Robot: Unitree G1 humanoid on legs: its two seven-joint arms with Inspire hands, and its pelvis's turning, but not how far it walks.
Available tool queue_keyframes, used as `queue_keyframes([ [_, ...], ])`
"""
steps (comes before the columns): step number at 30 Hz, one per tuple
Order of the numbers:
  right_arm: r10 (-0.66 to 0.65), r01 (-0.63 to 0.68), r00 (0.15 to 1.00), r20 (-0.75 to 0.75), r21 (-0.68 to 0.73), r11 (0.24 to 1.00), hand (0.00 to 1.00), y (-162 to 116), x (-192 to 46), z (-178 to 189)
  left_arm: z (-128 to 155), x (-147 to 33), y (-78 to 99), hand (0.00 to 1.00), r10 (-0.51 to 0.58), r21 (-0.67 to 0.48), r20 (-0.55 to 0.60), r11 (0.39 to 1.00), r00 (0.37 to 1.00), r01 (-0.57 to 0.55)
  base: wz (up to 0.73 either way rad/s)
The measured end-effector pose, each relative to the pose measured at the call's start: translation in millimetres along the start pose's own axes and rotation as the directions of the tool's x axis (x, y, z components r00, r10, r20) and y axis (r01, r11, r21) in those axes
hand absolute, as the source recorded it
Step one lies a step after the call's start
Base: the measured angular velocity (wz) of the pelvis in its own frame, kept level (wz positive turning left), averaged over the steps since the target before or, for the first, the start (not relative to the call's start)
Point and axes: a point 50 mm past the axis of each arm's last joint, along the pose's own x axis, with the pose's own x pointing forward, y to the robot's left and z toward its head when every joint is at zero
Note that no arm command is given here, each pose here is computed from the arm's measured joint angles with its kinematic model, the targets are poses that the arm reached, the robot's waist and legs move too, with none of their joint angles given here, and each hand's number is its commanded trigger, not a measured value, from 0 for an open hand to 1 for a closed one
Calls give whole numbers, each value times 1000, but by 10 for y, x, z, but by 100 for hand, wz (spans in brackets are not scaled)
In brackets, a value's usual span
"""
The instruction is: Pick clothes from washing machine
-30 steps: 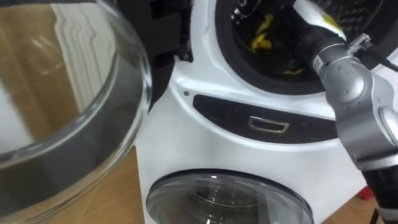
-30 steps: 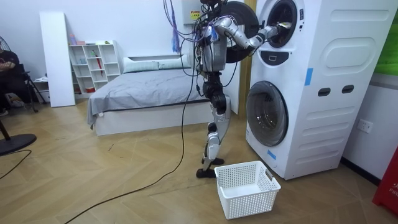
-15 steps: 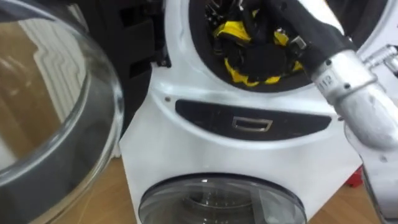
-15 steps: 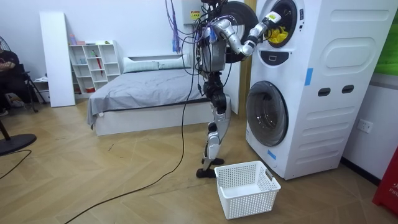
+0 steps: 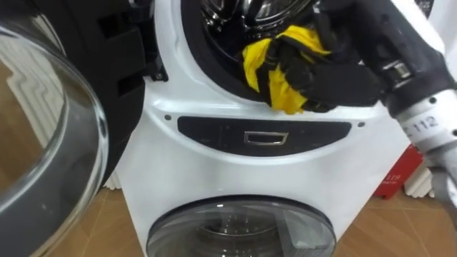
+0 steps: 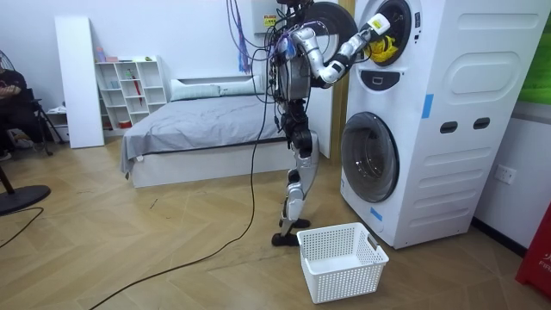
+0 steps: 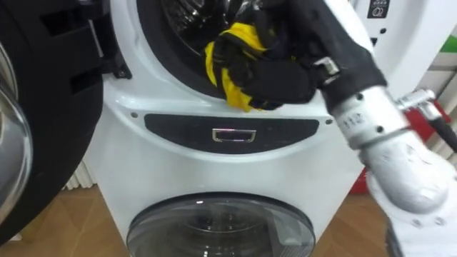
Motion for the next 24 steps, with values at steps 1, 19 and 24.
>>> queue_keyframes([
  [1, -6, 6, 1000, -15, 7, 1000, 100, -10, -39, -31, -58, -11, 20, 0, 7, 4, -10, 1000, 1000, -7, -5],
  [19, -314, 319, 940, -136, 14, 948, 100, -531, -596, -226, -179, -73, 191, 0, 66, 7, 7, 998, 998, -66, -13],
  [24, -425, 419, 891, -158, -75, 905, 100, -740, -773, -219, -158, -84, 231, 0, 88, 40, 23, 995, 996, -89, -31],
])
